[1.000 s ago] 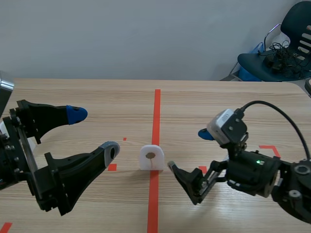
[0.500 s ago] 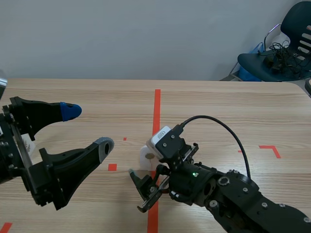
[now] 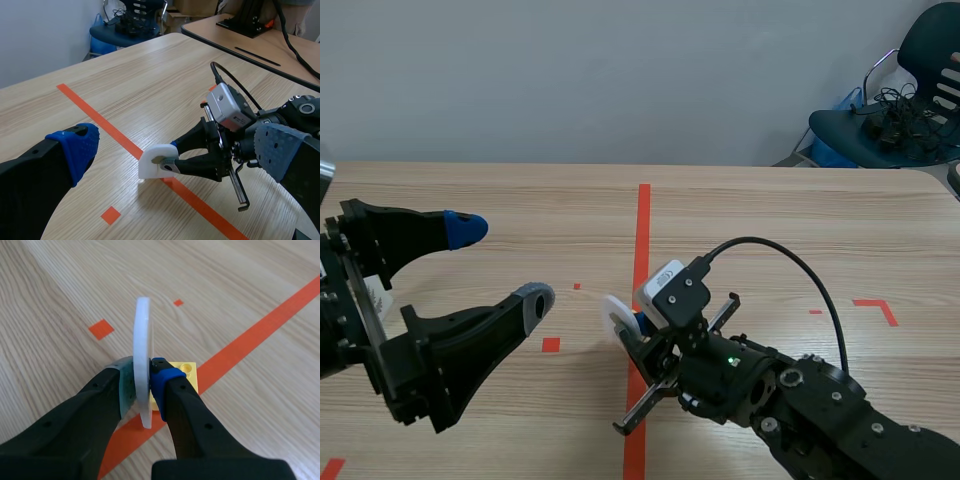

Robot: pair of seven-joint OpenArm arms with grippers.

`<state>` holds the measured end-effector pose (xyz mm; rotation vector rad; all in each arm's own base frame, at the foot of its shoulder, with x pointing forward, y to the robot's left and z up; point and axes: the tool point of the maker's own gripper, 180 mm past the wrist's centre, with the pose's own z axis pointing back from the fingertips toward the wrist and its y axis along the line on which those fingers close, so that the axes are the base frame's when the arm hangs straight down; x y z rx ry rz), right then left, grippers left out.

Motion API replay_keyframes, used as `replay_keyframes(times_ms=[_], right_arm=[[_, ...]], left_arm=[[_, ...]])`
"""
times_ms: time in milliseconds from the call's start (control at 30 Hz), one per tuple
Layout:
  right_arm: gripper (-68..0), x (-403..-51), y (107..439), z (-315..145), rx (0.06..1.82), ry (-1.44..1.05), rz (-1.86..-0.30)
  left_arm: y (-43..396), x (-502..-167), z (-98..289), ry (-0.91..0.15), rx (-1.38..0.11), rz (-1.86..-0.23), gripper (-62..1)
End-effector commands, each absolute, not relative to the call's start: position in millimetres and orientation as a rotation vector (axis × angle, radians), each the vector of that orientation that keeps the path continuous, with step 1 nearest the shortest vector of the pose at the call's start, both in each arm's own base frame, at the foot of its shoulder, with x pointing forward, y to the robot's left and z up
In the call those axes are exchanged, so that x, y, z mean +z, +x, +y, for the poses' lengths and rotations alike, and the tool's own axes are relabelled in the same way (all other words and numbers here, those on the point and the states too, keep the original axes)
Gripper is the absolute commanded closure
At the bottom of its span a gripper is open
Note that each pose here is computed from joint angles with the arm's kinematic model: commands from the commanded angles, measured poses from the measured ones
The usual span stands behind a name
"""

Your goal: Do the leaf sorting experiment

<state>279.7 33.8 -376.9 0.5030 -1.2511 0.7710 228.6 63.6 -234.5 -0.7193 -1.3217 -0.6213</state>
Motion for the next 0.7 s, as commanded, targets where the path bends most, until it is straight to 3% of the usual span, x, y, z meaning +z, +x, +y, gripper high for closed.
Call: replay_keyframes(times_ms=[0,167,333,667], right_arm=[[-4.1,-348.4,292.8,26.1,0.777,0.486,-1.335],[-4.1,-298.4,303.5,-20.4,0.686,0.409,-1.429],[-4.2,-260.3,306.8,-95.9,0.526,0.275,-1.456],[-4.1,-258.5,314.4,-265.0,0.129,-0.013,-1.379]], left_arm=[[230.5,-227.8,64.8,-0.727,-0.614,-1.349,-62.3],[231.2,-227.1,65.0,-0.726,-0.618,-1.351,-62.3],[231.2,-226.6,65.0,-0.727,-0.617,-1.353,-62.3],[231.2,-226.6,65.0,-0.727,-0.617,-1.353,-62.3]])
